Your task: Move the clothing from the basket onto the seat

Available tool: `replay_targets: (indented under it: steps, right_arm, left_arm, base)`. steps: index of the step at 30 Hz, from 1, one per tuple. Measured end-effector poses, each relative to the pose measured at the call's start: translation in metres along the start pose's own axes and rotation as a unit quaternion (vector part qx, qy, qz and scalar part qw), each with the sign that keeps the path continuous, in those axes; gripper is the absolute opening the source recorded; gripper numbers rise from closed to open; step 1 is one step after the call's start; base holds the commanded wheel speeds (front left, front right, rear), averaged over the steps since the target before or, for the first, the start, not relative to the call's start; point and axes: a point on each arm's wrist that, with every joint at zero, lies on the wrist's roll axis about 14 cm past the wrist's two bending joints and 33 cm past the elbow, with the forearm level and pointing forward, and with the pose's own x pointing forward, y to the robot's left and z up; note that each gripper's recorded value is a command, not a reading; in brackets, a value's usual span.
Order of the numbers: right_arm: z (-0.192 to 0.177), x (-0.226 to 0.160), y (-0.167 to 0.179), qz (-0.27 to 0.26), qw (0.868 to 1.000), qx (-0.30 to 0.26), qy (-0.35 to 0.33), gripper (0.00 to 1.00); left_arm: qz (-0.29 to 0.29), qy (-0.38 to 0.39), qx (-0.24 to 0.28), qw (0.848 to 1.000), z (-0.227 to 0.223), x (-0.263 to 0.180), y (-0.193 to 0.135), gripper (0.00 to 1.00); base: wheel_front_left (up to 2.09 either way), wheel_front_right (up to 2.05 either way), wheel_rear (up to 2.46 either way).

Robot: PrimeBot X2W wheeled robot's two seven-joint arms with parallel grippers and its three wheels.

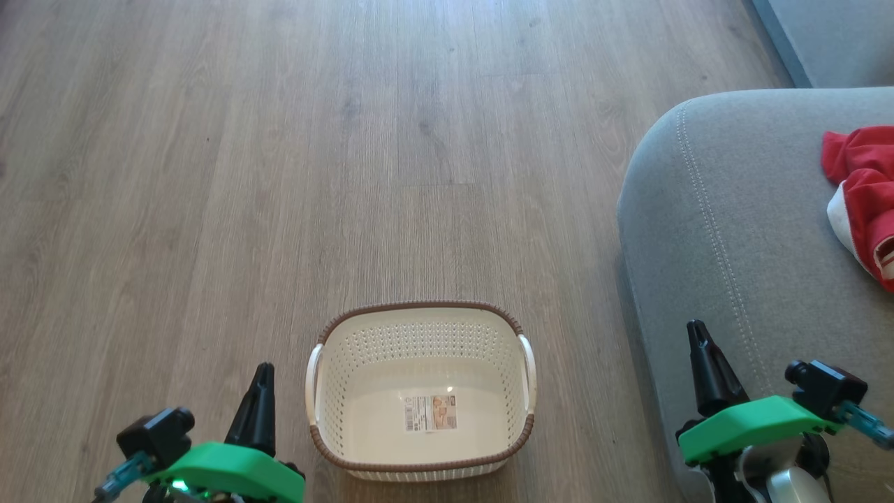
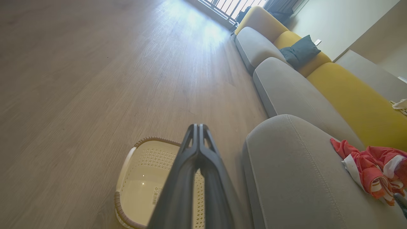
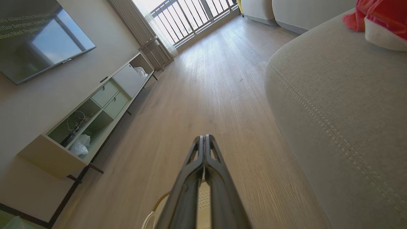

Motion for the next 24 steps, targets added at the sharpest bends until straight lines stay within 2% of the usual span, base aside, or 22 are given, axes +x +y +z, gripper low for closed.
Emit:
replay_targets:
  steps: [24]
  right_arm:
    - [0.003,0.000,-0.013,-0.029,0.991,0.131,0.001,0.00]
  left_arm:
    - [0.016,0.019,-0.131,0.991,-0.001,0.005,0.010,0.00]
  base:
    - [0.00,0.00,0.00]
